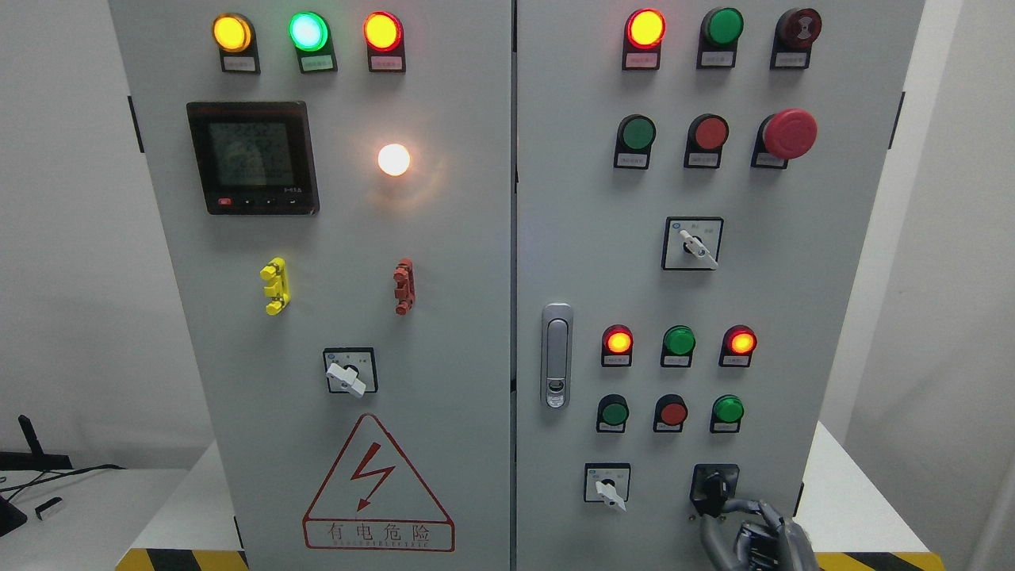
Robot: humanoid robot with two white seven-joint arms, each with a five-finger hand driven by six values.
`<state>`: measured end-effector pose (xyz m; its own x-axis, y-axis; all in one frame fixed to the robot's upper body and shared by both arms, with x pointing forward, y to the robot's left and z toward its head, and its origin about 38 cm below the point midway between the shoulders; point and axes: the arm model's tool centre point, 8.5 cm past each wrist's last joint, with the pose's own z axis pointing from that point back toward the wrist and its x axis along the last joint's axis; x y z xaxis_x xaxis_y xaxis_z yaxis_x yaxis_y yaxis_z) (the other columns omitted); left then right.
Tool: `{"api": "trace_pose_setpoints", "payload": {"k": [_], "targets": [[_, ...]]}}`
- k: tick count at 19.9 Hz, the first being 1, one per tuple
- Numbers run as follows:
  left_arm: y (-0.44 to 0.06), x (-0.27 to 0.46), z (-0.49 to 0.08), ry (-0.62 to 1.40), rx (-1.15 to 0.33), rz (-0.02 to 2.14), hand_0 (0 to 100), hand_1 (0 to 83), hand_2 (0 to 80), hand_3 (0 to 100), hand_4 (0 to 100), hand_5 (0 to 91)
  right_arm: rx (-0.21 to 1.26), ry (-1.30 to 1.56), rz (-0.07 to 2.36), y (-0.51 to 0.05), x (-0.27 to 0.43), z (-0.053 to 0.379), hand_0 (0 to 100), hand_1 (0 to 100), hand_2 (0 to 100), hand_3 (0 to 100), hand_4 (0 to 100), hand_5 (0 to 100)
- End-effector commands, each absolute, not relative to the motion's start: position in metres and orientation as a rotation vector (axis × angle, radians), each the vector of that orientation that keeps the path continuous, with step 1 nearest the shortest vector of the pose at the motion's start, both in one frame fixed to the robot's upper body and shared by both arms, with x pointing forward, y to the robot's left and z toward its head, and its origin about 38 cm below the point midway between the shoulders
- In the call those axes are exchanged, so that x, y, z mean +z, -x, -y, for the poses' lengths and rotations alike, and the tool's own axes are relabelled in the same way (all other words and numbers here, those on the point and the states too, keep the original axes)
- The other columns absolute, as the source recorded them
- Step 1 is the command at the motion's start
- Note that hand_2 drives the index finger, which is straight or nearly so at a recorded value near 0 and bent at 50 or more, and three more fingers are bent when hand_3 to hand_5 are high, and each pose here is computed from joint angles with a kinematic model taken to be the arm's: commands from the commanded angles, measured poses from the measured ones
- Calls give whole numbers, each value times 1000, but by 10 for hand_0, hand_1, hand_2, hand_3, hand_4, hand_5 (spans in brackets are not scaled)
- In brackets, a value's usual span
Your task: Trip black knob to open circuit
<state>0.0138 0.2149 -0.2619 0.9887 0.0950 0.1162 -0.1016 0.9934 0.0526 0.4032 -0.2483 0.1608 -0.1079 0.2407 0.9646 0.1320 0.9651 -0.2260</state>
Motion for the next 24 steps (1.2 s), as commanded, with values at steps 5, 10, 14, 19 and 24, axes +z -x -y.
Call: {"api": "trace_pose_setpoints", "payload": {"k": [5, 10, 14, 19, 24], "targets": [[-14, -262, -216, -60, 103, 114, 120, 389, 0, 0, 0, 0, 78, 279, 1693, -404, 163, 248, 424, 664, 447, 985, 1000, 1000], [-14, -262, -216, -60, 103, 114, 120, 389, 0, 0, 0, 0, 79, 278, 1696, -404, 164, 247, 427, 664, 447, 985, 1000, 1000], [-14, -262, -216, -60, 103, 114, 120, 389, 0, 0, 0, 0, 79, 278, 1696, -404, 164, 247, 429, 665, 452, 988, 1000, 1000], [-14, -262, -216, -60, 103, 114, 120, 389, 0, 0, 0, 0, 79, 278, 1697, -404, 164, 247, 431, 665, 461, 999, 1000, 1000], [-14, -262, -215, -59, 103, 114, 120, 389, 0, 0, 0, 0, 81, 276, 1698, -404, 164, 246, 433, 665, 465, 1000, 1000, 1000]]}}
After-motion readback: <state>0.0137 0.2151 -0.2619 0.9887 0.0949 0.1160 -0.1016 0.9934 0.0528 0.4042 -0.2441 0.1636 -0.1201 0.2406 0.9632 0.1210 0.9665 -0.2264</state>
